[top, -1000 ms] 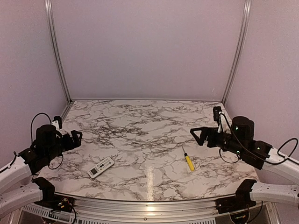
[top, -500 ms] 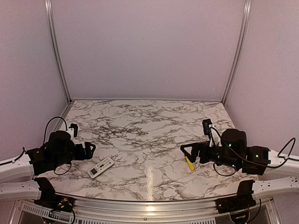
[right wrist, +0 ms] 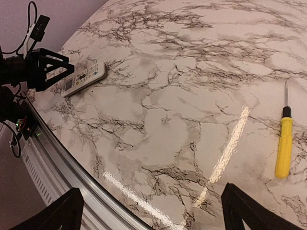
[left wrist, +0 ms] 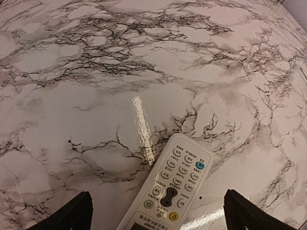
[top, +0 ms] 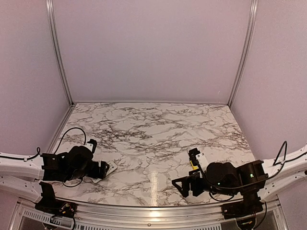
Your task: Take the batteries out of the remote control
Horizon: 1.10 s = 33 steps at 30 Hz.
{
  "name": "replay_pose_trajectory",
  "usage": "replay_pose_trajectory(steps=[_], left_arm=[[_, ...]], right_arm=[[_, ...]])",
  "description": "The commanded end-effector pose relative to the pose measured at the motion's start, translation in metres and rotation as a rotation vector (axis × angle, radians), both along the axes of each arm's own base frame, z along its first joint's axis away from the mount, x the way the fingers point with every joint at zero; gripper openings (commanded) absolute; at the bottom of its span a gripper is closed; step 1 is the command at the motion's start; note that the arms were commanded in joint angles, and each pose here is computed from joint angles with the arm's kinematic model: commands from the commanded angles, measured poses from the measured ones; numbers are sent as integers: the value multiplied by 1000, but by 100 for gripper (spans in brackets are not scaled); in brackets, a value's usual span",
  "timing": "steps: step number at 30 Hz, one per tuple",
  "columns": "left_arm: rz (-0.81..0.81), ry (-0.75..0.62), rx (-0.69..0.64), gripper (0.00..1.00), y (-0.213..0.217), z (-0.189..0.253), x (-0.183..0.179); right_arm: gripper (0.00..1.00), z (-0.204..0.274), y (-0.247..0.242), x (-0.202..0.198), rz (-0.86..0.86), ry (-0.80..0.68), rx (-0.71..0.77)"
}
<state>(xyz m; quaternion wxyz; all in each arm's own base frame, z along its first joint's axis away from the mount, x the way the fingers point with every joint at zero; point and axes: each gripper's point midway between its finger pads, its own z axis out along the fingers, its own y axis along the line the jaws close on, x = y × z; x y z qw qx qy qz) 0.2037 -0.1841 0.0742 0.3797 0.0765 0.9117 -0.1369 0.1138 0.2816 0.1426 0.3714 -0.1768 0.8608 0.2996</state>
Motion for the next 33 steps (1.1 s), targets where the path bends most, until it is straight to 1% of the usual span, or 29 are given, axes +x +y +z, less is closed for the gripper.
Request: replay_pose_trajectory(steps=[1, 8, 10, 13, 17, 21, 23, 27, 29, 33], left_arm=[[18, 19, 64, 99, -6, -9, 0], [25, 81, 159, 96, -11, -32, -1], [20, 99, 177, 94, -12, -38, -2], [7, 119, 191, 88, -15, -43, -4], [-7, 127, 177, 83, -18, -44, -9], [-22, 136, 160, 74, -20, -45, -14], [-30, 139, 159, 74, -21, -46, -17], [-45, 137, 162, 79, -26, -47, -23], [-49, 137, 165, 79, -29, -49, -26], [-74, 139, 180, 74, -37, -56, -34]], right_arm=[[99, -1, 1, -8, -62, 2, -16], [99, -15, 6, -34, -36, -1, -45], [99, -18, 8, -41, -28, -1, -54], [99, -22, 10, -48, -27, 0, -58], [99, -31, 13, -55, -24, -5, -89], [99, -36, 16, -63, -29, -15, -118], [99, -37, 17, -67, -32, -23, -131], [99, -41, 18, -75, -40, -32, -151], [99, -43, 17, -78, -45, -35, -159], [99, -48, 13, -84, -59, -35, -167]])
